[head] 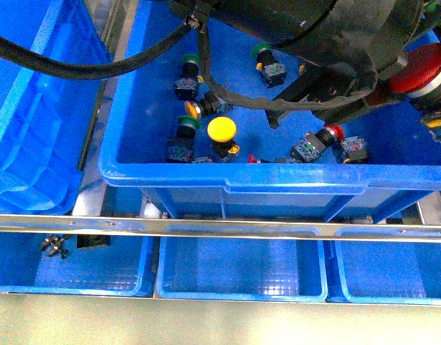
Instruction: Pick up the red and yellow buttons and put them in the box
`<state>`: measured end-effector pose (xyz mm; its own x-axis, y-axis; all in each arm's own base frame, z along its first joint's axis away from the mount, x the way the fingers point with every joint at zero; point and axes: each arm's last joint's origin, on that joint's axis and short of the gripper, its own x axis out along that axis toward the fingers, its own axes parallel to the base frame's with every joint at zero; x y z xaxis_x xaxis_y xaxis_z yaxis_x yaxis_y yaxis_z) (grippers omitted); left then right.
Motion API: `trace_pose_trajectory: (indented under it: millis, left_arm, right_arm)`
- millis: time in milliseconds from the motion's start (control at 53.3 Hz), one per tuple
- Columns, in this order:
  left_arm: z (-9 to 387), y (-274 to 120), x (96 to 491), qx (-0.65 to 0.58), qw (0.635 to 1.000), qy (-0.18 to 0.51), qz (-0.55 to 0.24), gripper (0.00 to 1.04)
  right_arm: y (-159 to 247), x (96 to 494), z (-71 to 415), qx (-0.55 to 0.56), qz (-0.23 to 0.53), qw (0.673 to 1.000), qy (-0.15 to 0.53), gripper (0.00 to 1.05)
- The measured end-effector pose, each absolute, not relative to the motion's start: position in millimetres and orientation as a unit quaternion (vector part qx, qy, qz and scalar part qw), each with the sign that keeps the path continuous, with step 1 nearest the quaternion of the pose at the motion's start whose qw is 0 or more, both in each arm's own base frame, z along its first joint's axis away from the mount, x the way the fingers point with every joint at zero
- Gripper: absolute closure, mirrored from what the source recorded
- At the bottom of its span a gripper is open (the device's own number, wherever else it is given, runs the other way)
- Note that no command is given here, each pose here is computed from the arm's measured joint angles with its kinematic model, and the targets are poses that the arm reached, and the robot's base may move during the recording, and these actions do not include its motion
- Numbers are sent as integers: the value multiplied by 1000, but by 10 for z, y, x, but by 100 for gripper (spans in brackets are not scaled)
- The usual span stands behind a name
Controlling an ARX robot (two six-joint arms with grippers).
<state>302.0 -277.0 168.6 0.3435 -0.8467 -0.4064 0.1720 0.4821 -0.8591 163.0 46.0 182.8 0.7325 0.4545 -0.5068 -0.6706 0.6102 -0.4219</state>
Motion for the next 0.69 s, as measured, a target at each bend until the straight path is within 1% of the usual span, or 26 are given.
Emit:
trace_pose_trajectory:
  millis: [188, 694]
  left_arm:
    - [1689, -2775, 3018, -371, 731, 453, -349, 71]
    - [1723, -2790, 3033, -379, 728, 452, -348, 71]
  right_arm:
    - [365, 1729, 1771, -323, 305, 877, 182, 7]
    - [333, 2007, 1635, -336, 294, 877, 176, 7]
